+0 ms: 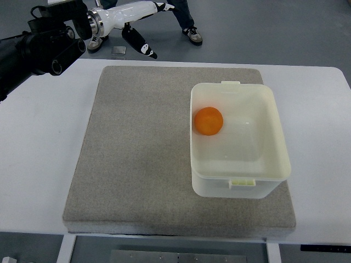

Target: Put orange in box with left hand

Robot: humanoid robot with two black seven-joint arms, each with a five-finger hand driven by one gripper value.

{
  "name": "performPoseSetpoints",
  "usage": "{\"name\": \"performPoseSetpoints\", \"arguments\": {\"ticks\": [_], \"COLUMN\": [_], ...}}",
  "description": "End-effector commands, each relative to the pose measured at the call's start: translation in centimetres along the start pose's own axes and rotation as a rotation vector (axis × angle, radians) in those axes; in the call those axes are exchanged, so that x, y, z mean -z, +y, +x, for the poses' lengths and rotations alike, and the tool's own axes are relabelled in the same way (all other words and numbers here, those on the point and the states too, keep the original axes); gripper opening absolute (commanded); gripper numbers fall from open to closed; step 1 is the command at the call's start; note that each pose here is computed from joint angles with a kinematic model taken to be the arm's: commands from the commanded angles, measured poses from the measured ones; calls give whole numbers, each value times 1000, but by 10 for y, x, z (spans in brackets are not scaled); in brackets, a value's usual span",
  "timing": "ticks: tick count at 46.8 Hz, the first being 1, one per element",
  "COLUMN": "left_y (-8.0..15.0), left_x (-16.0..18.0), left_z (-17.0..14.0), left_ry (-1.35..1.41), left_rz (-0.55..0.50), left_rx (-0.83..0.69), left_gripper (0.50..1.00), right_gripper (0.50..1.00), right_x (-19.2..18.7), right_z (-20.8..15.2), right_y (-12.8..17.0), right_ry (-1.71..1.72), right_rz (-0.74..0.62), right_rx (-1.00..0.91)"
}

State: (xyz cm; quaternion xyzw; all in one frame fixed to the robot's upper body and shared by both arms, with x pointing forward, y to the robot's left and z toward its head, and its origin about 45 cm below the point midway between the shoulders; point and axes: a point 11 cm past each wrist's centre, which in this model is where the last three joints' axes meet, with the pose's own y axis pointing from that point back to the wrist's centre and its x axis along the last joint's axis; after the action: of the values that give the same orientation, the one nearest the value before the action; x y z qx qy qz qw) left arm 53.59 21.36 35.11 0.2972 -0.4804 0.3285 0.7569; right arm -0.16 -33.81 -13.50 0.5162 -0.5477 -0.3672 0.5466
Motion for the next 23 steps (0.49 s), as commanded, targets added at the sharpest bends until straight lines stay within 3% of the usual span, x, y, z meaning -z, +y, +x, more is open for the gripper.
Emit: {"name": "performPoseSetpoints", "arguments": {"ticks": [1,23], "left_y": [4,23], "left_x": [10,44], "left_z": [-4,-13], "left_ry": [8,251], "left_rz": [26,97], "left_rx": [-7,-221], "left_gripper": [990,992], "right_gripper": [932,932], "right_x": [0,0], "right_z": [0,0], "right_y": [0,0], "right_ry": [0,0], "right_rz": [0,0], "right_rx": [0,0]}}
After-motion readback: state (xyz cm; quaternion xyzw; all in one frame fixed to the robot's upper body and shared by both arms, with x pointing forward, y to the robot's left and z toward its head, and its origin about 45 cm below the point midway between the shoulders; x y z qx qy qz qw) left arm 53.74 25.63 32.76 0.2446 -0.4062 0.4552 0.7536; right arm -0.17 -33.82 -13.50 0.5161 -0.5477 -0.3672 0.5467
